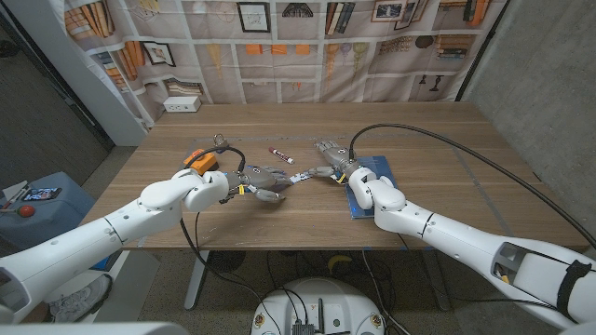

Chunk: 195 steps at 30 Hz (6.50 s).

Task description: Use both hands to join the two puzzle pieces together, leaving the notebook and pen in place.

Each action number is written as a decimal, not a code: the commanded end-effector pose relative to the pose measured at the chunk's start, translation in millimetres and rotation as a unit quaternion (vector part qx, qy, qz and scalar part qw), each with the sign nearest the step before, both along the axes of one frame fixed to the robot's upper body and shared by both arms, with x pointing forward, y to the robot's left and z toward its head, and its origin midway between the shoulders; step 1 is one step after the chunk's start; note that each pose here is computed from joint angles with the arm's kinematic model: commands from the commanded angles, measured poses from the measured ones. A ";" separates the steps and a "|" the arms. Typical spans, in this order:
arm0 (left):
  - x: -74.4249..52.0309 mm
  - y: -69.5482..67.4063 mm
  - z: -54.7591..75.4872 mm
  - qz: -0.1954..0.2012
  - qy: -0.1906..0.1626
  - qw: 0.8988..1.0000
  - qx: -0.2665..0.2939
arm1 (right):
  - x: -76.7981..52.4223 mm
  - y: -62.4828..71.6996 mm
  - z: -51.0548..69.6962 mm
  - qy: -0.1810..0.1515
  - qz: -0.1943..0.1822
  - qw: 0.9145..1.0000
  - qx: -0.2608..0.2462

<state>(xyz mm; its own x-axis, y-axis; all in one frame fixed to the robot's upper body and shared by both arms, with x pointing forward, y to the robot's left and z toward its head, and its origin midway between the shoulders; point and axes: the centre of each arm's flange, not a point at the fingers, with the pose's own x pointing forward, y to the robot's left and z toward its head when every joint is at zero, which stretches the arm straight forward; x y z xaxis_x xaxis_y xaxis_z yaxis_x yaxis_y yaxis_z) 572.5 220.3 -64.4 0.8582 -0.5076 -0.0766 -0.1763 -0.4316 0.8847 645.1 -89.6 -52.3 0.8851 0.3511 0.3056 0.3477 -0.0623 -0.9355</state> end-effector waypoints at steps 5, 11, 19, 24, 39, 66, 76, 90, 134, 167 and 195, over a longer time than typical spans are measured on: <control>0.5 0.5 -1.5 0.000 0.000 1.000 0.000 | 4.1 2.3 -3.4 0.000 -0.005 1.000 -0.003; 0.6 0.9 -1.7 0.000 0.001 1.000 0.000 | 4.6 3.4 -5.3 0.002 -0.007 1.000 -0.006; 0.8 1.6 -1.6 0.001 0.000 1.000 -0.002 | 5.8 5.2 -6.9 0.003 -0.011 1.000 -0.007; 0.8 1.8 -1.7 0.001 0.000 1.000 -0.001 | 6.7 6.7 -7.3 0.003 -0.012 1.000 -0.007; 0.9 3.3 -1.9 0.001 -0.002 1.000 -0.002 | 6.6 8.2 -11.3 0.007 -0.019 1.000 -0.007; -0.2 4.3 -4.3 0.004 -0.004 1.000 -0.005 | 7.4 4.4 -12.3 0.000 -0.020 1.000 -0.014; -1.2 3.4 -4.7 0.005 -0.005 1.000 -0.006 | 6.6 6.0 -14.0 -0.007 -0.022 1.000 -0.018; -2.3 3.1 -4.3 0.006 -0.008 1.000 -0.005 | 4.2 10.0 -15.8 -0.020 -0.022 0.999 -0.015; 0.1 2.1 -2.4 0.006 -0.009 1.000 -0.003 | -6.0 8.9 -4.0 -0.043 -0.005 0.999 0.028; 0.2 0.7 1.0 0.002 -0.012 1.000 -0.001 | -25.8 18.5 12.9 -0.048 0.022 0.997 0.055; 0.5 0.9 0.5 0.003 -0.012 1.000 -0.001 | -12.1 20.3 -17.5 -0.041 -0.009 0.998 0.056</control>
<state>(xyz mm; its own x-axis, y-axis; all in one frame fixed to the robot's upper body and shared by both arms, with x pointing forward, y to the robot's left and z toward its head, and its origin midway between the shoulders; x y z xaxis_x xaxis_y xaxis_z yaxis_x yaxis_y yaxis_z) 572.7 221.4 -64.2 0.8627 -0.5025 -0.0575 -0.1929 -0.4321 0.8810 628.4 -69.5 -58.7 0.8532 0.3132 0.4171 0.4259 0.0432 -0.9037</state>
